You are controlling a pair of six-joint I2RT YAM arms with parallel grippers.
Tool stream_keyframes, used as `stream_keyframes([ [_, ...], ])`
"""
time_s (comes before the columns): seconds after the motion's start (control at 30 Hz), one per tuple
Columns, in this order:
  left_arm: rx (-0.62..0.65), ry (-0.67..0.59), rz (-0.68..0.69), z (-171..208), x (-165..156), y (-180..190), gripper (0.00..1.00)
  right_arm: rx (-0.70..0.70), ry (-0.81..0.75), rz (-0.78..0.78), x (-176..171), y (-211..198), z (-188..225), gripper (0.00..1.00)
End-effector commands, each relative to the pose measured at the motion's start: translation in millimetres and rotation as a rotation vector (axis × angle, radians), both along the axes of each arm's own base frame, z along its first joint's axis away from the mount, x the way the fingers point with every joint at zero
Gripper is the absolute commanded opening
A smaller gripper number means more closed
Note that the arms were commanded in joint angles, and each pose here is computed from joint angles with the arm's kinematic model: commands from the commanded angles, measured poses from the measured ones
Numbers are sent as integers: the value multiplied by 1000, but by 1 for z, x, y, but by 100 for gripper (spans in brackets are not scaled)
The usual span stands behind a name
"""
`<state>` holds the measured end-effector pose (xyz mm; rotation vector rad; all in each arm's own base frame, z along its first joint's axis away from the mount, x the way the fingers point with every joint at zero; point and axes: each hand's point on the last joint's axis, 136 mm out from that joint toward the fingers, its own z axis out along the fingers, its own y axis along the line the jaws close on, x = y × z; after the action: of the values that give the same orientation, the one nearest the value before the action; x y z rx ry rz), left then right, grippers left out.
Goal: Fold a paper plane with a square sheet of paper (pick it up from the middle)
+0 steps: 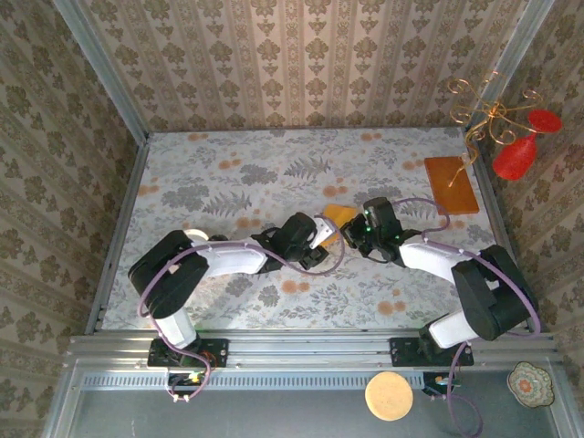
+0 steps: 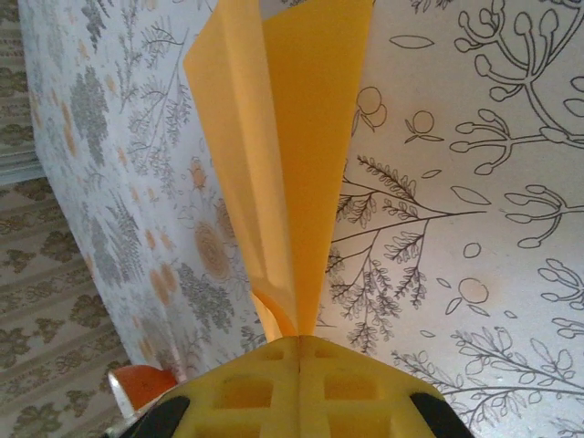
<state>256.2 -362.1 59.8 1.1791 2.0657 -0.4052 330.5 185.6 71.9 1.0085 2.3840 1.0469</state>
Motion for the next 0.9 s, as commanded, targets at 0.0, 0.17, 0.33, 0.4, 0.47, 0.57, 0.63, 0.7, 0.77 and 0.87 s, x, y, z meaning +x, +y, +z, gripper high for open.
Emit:
stream_keyframes([
  [0.0, 17, -146, -47, 6, 11, -4, 47, 41, -14, -4, 3, 1, 16, 1],
  [0.17, 19, -161, -87, 0, 8, -12, 48, 57, -11, -6, 4, 2, 16, 1],
  [0.33, 21, -165, -90, -7, 9, -14, 45, 69, -2, -3, 3, 3, 15, 2],
  [0.4, 18, -164, -89, -8, 9, -15, 43, 75, -1, -1, 4, 4, 15, 2],
  [0.47, 18, -164, -87, -10, 10, -15, 38, 76, 2, 2, 3, 4, 15, 2],
  [0.57, 12, -162, -81, -11, 10, -16, 33, 80, 10, 5, 2, 5, 13, 2],
  [0.63, 6, -158, -78, -12, 10, -16, 28, 84, 12, 6, 2, 5, 13, 5],
  [0.7, 0, -148, -72, -14, 10, -15, 24, 80, 16, 6, 1, 4, 12, 14],
  [0.77, -8, -130, -71, -16, 8, -15, 21, 62, 22, -1, 0, -2, 10, 32],
  [0.87, -18, -101, -69, -21, 5, -15, 17, 27, 21, -12, -1, -14, 10, 52],
])
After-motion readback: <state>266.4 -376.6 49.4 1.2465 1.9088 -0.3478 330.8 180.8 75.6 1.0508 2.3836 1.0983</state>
